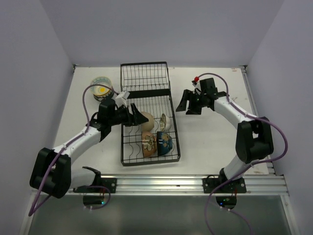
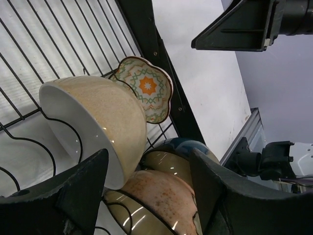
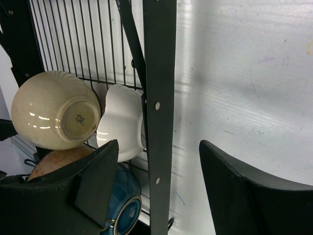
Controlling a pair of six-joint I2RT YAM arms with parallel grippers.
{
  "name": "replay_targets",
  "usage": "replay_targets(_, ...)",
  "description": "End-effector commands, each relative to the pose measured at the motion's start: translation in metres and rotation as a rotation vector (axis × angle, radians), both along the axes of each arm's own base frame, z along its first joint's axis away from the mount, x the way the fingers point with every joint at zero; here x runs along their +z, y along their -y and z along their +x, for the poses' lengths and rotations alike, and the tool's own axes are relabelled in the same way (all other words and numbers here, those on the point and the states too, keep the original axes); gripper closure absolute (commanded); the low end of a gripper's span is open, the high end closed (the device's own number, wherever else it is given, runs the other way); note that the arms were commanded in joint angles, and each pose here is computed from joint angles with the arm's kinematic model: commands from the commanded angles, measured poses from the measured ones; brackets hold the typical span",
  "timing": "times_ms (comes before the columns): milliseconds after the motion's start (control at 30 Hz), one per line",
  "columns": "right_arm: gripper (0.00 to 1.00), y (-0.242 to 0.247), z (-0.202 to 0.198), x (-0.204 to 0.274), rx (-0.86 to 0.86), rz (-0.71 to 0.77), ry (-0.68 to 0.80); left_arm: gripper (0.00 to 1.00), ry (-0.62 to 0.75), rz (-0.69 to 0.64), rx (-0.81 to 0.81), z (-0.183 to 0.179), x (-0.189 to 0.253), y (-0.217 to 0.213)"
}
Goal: Unload the bowls from the dish rack
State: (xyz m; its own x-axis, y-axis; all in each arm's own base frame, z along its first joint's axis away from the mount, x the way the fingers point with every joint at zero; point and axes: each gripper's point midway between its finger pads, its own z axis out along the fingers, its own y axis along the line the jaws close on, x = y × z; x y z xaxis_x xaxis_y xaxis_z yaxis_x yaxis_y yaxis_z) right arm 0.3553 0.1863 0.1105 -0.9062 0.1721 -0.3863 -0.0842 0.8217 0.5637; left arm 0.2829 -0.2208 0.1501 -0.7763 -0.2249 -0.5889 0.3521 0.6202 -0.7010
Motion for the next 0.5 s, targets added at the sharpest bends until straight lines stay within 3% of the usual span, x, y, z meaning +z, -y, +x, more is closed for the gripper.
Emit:
replay_targets(0,0.29,0.004,0.007,0.008,-0.02,-0.022,0.002,0.3,0.029,-0.073,-0.013,0.004,0.001,0.01)
replay_targets(333,0.29,0.005,0.01,0.01,-0.041,-0.029,-0.01,0.37,-0.01,-0.163,0.005,0.012,-0.019,0.021)
replay_targets(467,0.29,0.006,0.008,0.01,-0.039,-0.04,-0.016,0.5,-0.027,-0.199,0.015,0.016,-0.021,0.025)
